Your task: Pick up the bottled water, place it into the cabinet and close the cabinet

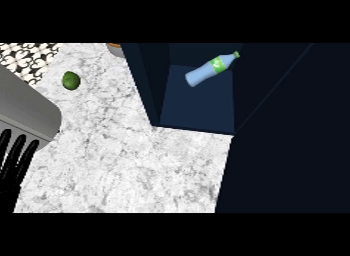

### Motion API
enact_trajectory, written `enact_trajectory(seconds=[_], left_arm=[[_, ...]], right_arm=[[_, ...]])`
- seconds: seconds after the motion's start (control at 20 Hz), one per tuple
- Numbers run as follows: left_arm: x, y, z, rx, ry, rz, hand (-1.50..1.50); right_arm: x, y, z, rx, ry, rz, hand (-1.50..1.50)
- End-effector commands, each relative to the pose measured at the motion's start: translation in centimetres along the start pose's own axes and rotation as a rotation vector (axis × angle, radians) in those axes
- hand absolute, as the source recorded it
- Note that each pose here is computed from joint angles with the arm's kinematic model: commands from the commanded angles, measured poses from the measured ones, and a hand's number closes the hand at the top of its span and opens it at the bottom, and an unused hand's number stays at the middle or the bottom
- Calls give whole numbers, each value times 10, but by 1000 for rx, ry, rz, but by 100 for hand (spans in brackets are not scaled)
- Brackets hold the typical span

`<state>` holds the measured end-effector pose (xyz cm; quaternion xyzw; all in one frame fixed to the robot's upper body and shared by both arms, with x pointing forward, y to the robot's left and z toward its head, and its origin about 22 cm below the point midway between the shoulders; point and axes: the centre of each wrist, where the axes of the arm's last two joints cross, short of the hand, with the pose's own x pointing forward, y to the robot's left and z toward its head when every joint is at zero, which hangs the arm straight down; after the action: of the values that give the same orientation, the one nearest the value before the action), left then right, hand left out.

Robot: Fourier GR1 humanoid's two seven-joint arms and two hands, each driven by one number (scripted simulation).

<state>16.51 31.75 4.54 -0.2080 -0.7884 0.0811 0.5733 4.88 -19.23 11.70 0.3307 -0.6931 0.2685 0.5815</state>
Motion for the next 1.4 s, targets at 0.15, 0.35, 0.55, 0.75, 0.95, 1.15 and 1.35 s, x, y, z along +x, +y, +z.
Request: enact_trajectory(seconds=[0.15, 0.35, 0.55, 0.75, 0.95, 1.15, 1.35], left_arm=[[14, 7, -4, -58, -3, 7, -150], [16, 10, -4, -70, 10, 9, -150], [18, 10, -2, -101, 23, 8, -150], [21, 10, -6, -114, 22, 13, -150], [27, 15, -8, -126, 31, -9, -150], [29, 20, -10, -113, 24, -19, -150], [31, 23, -10, -103, 14, -19, -150]], right_arm=[[13, 18, -24, 200, -68, -47, 150], [10, 11, -27, 245, -35, 17, 150], [10, 2, -28, 284, 13, 99, 150], [19, -11, -31, 364, 13, 224, -150], [20, -12, -38, 384, -16, 236, 150], [20, -17, -40, 393, 7, 268, 150], [23, -21, -41, 425, 19, 309, 150]])
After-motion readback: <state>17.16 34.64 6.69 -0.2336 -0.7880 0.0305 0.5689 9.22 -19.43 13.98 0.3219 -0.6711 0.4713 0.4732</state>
